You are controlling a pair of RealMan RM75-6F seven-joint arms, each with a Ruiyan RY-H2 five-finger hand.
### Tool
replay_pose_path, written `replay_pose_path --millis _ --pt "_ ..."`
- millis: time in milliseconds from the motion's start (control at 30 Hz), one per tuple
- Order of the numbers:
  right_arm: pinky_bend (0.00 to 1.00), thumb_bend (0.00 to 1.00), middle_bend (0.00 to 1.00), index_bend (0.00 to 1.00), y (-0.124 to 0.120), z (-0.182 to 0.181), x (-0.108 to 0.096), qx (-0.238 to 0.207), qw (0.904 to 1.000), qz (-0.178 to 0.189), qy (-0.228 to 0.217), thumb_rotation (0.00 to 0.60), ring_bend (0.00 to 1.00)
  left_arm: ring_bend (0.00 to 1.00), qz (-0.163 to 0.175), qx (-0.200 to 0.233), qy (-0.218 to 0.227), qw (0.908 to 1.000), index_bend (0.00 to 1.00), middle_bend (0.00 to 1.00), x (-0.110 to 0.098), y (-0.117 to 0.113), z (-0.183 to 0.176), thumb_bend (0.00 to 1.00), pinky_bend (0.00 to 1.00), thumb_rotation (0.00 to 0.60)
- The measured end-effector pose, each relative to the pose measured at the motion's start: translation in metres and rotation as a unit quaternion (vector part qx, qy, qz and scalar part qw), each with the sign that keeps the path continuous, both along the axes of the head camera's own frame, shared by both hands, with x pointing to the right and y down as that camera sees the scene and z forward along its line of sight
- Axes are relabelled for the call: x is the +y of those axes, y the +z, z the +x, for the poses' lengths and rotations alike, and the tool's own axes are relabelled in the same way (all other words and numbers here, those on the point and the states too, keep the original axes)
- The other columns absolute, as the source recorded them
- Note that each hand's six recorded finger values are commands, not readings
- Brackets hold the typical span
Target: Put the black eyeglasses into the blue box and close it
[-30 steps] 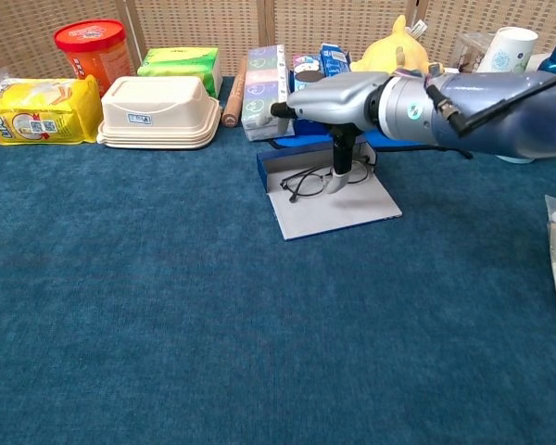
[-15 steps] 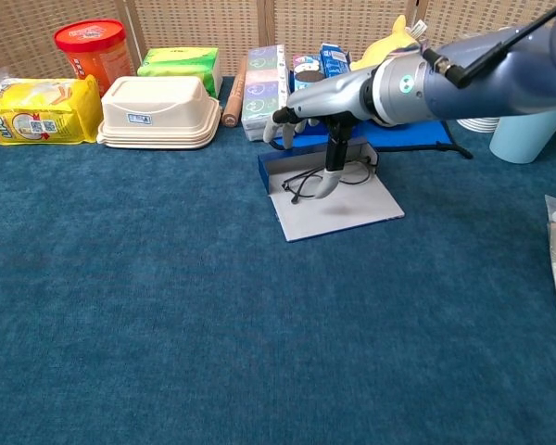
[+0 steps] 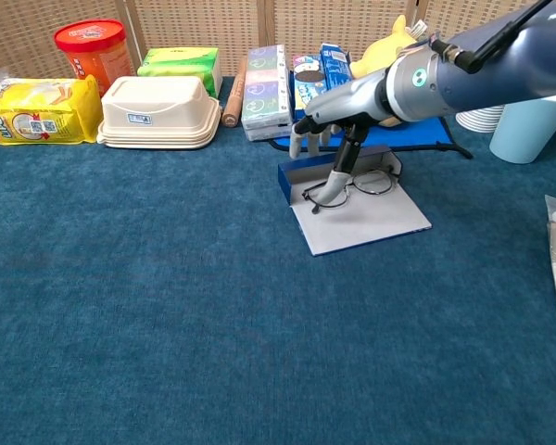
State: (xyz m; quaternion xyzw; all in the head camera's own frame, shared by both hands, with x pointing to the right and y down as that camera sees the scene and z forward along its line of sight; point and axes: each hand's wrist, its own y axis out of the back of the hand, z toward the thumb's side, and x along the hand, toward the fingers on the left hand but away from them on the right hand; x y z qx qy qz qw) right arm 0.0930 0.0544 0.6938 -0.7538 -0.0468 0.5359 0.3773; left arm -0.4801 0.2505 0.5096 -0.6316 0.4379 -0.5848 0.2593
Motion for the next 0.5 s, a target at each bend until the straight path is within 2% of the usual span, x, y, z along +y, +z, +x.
replay_pose_path --millis 300,500 --pt "0.17 0.15 0.27 0.18 -0.006 0.027 -0.002 0.031 0.9992 0.001 0.024 0.311 0.20 0.08 -0.001 0.006 0.003 1.0000 0.11 0.10 -0.001 0.002 0.002 0.28 0.00 0.589" --pt "0.17 0.15 0.28 0.19 -0.008 0.041 0.010 0.039 0.9986 -0.015 0.031 0.279 0.20 0.08 -0.002 0.010 0.007 0.9999 0.11 0.10 -0.002 0.005 0.006 0.28 0.00 0.588"
